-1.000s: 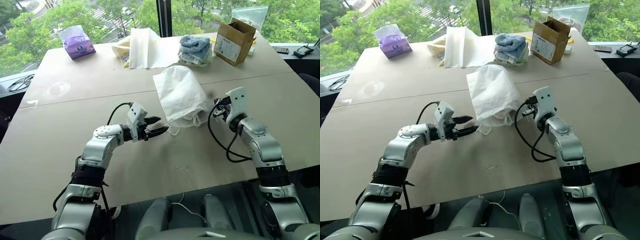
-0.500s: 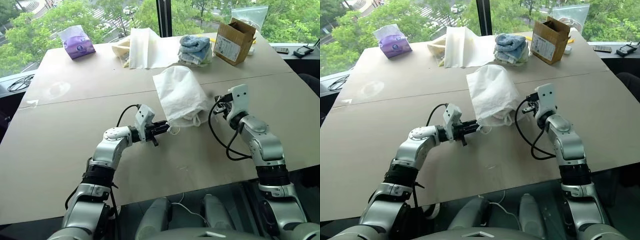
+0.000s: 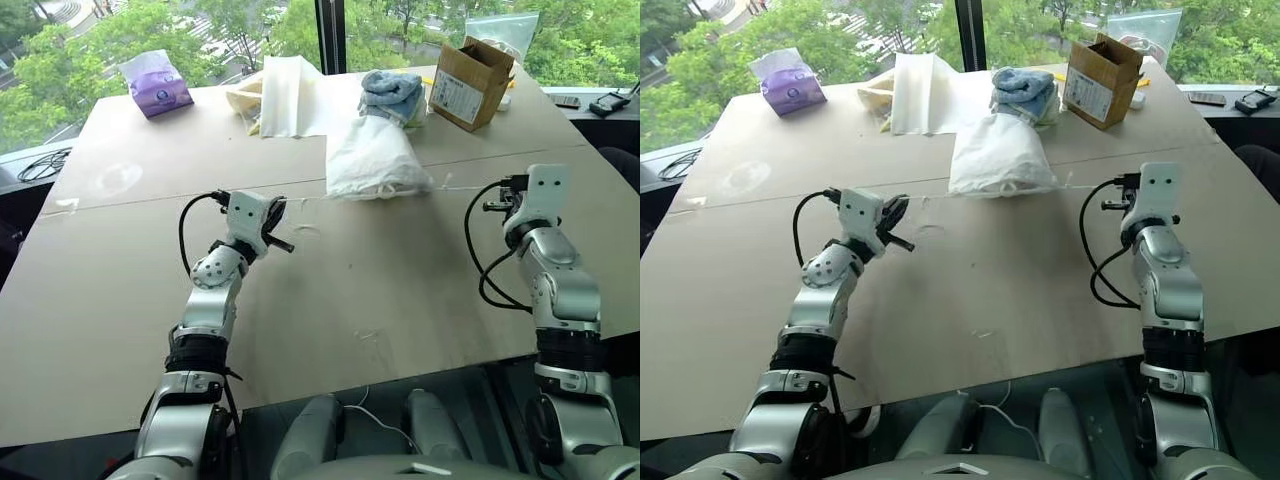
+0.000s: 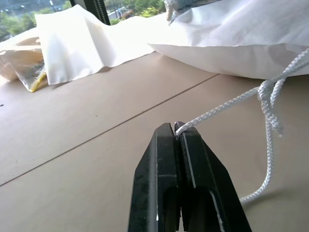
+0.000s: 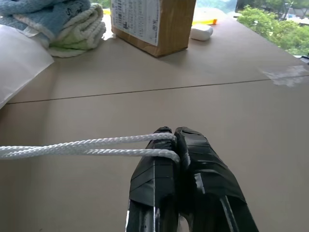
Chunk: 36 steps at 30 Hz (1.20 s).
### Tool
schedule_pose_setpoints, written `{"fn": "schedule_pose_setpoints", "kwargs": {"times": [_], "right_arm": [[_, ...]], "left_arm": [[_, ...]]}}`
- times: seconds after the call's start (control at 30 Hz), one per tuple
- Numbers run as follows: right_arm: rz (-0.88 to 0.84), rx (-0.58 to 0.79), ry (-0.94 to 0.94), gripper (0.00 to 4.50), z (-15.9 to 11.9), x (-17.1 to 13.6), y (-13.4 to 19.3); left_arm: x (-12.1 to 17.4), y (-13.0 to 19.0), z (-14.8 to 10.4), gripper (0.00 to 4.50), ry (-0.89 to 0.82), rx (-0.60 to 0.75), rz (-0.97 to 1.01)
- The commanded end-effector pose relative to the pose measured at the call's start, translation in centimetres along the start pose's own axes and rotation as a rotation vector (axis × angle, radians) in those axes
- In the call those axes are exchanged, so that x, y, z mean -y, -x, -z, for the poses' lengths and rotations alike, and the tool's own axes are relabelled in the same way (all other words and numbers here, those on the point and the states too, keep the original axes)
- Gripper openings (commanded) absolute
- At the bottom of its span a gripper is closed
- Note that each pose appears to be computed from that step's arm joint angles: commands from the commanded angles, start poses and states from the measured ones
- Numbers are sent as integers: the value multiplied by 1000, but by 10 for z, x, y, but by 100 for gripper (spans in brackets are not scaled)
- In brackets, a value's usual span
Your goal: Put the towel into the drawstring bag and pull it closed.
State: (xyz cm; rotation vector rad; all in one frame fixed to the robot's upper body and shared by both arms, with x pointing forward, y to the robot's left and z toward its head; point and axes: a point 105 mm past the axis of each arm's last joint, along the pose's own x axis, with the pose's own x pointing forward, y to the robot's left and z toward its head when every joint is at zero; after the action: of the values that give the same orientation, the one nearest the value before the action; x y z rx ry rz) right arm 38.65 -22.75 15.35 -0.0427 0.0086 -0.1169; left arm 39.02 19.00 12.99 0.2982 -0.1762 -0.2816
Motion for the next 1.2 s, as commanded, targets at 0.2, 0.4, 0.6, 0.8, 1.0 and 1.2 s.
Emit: {"fn": "schedule_pose_setpoints", "kwargs": {"times": [0.2,0.4,0.6,0.8,1.0,1.2], "right_arm": [[170,44,-48,0,-12,32,5],[200,49,-47,0,-11,37,7],[291,57,-51,0,-11,53,12],[462,50,-100,0,-8,79,20],[573,18,-192,0,3,97,27],[118,62,-216,0,-15,18,7]], "left_arm": [[-104,26,-20,4,-252,14,-663],[-149,57,-14,4,-357,-110,-987],[-176,85,-12,4,-427,-200,-1224],[-196,111,-13,4,-472,-285,-1435],[-202,122,-10,4,-469,-342,-1514],[-163,61,3,4,-307,-254,-1108]]}}
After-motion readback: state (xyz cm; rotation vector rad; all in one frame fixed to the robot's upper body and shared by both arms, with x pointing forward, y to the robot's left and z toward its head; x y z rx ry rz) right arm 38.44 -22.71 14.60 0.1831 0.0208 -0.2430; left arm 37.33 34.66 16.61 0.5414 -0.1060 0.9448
